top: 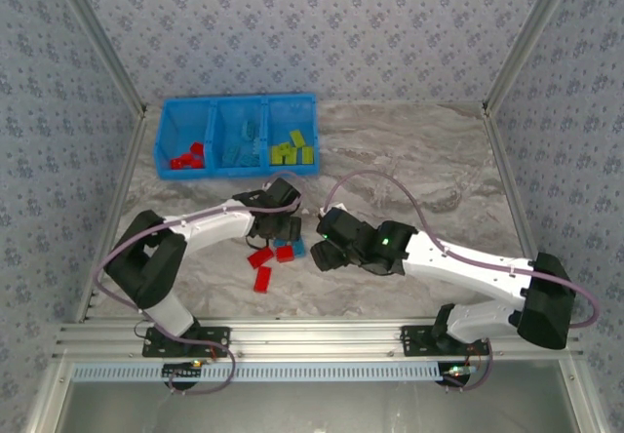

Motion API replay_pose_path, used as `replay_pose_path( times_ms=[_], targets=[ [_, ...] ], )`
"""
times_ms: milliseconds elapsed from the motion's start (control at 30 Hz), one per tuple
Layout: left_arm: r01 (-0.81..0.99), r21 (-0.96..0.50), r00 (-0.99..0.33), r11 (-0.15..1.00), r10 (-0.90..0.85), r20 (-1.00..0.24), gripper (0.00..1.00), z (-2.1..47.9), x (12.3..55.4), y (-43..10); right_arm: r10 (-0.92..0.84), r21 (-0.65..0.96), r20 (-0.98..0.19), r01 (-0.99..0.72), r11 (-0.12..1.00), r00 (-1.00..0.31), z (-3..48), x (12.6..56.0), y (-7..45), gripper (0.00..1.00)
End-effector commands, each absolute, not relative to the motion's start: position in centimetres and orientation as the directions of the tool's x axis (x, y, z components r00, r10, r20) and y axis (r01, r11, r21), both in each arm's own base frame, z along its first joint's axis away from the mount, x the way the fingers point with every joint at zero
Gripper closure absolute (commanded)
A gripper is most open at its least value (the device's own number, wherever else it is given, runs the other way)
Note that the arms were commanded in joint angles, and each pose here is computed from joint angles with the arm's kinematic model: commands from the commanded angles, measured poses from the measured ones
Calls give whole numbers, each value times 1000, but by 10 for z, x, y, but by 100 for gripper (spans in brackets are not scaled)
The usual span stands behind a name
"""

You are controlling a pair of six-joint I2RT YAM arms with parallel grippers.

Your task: Sort the legos into containers by color

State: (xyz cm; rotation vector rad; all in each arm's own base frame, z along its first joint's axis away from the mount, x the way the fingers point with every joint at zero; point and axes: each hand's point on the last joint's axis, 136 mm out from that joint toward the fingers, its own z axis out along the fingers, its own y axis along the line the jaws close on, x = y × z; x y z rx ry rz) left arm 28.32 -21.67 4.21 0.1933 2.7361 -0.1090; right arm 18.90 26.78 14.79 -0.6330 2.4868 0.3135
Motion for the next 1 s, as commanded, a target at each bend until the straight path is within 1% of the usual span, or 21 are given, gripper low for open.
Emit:
replay_pose_path(
  times_ms=[0,167,333,433,500,567,667,767,833,967],
  targets=[
    [153,-59,-890,986,112,-441,14,50,303,-228,-357,77,-568,-479,874,-742,152,192,270,24],
    [141,-44,-905,989,110,-410,31,35,304,-226,-366,70,-560,-482,873,-743,151,190,272,24],
    [119,-33,-917,992,97,-387,43,25,301,-220,-367,67,-564,-484,873,-740,152,191,275,24],
    [111,-29,-920,993,92,-382,52,23,297,-216,-364,74,-568,-486,871,-738,156,190,278,24],
    [103,-30,-916,994,83,-392,58,27,295,-213,-367,86,-577,-502,861,-730,160,188,284,24],
    [95,-39,-910,995,71,-409,61,35,294,-210,-365,106,-584,-514,851,-725,164,186,289,24],
    [80,-55,-887,995,45,-460,63,57,296,-205,-351,132,-603,-524,841,-716,171,184,298,24],
    [60,-65,-841,996,16,-541,64,91,300,-196,-336,132,-630,-523,842,-700,181,186,300,24],
    [48,-62,-794,997,0,-608,65,116,306,-188,-325,121,-652,-517,847,-685,189,188,299,24],
    [-8,-47,-651,999,-41,-758,67,172,333,-162,-300,103,-683,-494,864,-667,197,194,294,24]
  ],
)
